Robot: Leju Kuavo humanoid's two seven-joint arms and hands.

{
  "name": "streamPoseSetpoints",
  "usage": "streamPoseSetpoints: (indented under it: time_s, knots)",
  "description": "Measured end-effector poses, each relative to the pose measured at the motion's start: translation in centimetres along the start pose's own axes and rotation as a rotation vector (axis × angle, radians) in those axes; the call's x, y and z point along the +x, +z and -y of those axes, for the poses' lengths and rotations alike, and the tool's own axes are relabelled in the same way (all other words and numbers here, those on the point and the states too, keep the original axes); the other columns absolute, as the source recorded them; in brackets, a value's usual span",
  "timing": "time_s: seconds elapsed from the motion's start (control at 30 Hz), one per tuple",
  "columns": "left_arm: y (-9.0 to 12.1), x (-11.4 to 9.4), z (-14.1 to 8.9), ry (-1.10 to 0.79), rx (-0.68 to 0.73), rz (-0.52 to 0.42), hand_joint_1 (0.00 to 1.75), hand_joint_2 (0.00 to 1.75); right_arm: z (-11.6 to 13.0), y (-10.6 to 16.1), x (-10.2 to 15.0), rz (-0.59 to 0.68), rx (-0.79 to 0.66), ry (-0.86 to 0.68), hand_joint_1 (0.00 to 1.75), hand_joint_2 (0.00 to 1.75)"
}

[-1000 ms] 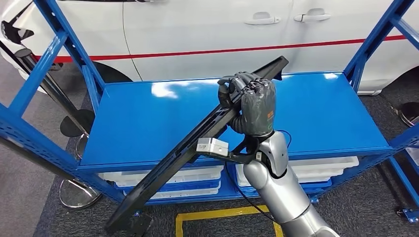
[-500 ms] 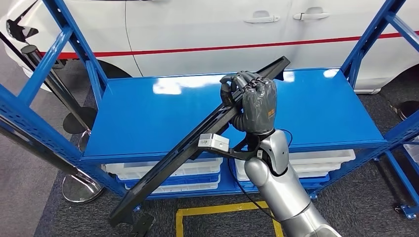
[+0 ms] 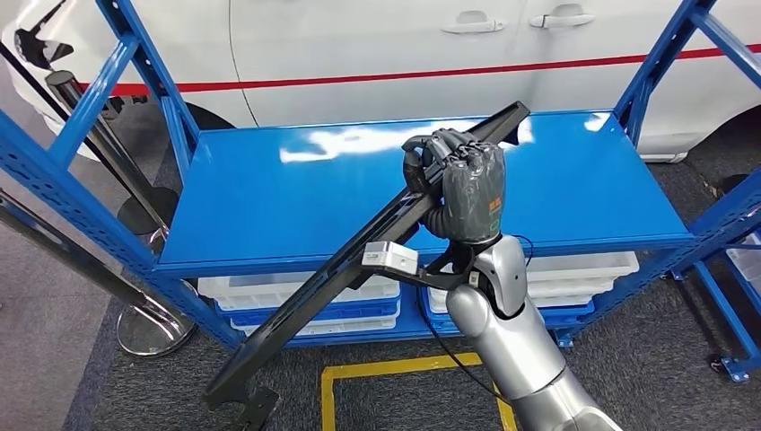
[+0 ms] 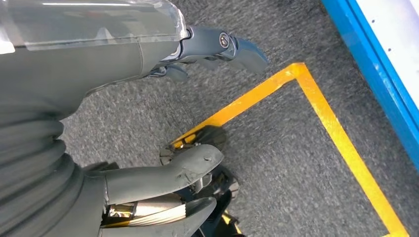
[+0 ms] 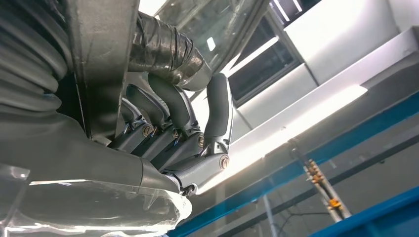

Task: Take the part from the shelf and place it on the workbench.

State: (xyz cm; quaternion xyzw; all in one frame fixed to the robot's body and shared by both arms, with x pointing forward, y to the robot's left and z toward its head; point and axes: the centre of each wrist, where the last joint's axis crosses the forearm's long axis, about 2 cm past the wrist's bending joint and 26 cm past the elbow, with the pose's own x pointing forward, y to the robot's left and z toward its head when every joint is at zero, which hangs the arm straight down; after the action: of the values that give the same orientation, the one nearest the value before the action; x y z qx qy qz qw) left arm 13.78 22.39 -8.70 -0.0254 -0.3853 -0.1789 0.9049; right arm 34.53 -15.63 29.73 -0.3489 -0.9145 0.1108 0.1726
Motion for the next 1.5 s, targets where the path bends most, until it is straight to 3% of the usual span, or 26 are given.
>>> streamPoseSetpoints:
  time_s: [1.5]
  knots:
    - [-0.21, 0.54, 0.51, 0.011, -0.016, 0.001, 0.0, 1.75, -0.18, -0.09, 0.15, 0.0, 0.014, 0.01, 1.75, 1.75]
